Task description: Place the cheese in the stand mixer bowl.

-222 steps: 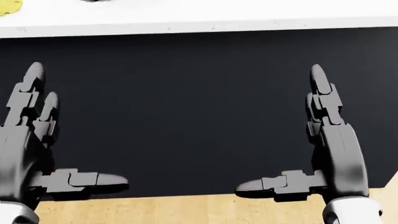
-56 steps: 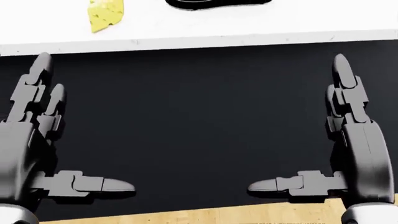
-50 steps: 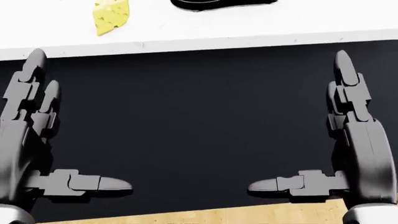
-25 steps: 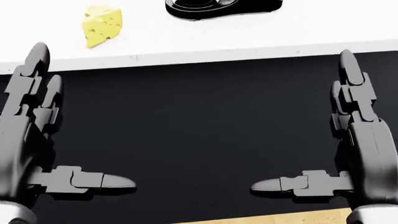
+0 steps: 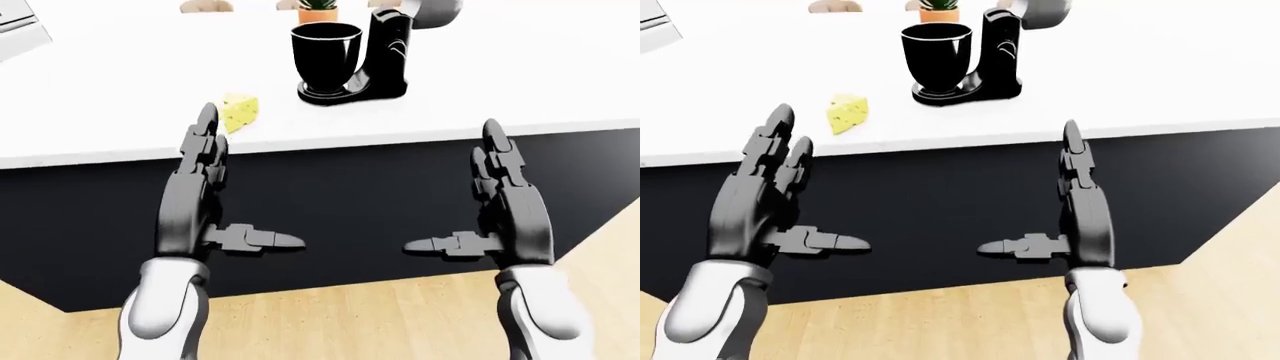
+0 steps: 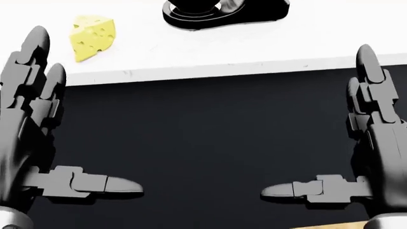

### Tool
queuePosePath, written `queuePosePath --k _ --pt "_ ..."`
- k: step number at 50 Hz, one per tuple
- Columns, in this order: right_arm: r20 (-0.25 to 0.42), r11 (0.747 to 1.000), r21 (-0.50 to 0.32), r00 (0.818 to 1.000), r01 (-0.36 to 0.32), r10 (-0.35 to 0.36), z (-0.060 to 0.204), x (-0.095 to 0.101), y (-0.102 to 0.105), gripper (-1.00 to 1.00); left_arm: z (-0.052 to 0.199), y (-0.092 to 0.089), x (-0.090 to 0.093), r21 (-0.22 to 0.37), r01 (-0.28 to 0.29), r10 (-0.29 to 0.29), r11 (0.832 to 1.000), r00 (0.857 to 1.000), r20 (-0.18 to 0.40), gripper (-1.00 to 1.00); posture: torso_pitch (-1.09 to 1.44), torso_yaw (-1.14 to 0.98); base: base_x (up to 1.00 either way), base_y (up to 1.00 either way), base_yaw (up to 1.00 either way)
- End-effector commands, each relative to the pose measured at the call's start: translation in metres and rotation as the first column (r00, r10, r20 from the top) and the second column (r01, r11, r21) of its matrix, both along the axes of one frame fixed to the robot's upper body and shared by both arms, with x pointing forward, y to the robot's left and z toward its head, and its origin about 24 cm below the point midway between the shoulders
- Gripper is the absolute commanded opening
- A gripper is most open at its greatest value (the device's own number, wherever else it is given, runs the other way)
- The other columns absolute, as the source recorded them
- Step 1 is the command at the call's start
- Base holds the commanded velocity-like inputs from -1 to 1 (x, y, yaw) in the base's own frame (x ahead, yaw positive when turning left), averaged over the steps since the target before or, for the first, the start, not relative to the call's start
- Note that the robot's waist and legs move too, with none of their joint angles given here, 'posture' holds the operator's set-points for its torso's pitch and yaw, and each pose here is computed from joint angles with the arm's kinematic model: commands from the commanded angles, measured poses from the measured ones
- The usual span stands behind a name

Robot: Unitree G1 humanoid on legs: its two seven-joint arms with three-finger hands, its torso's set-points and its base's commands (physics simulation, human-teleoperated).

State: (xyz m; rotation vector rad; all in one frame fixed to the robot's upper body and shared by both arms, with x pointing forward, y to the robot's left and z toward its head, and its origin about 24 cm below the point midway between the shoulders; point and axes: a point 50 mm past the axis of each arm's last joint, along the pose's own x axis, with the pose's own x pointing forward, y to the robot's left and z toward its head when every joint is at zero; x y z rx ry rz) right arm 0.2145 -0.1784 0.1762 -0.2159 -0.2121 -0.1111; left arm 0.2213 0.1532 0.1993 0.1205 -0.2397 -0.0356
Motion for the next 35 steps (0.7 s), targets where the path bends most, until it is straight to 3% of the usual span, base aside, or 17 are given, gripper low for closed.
queuePosePath --k 1,35 --pt "0.072 1.000 -0.011 0.997 -0.014 0.015 0.0118 -0.0040 0.0029 1.00 0.0104 0.0010 -0.0062 0.009 -0.014 0.014 1.000 0.997 0.079 1.00 0.00 0.00 0.14 0.00 0.00" --pt "0.077 1.000 -0.013 0.997 -0.016 0.017 0.0130 -0.0054 0.0043 1.00 0.0142 0.0047 -0.0080 0.003 -0.026 0.026 1.000 0.996 0.088 1.00 0.00 0.00 0.14 0.00 0.00"
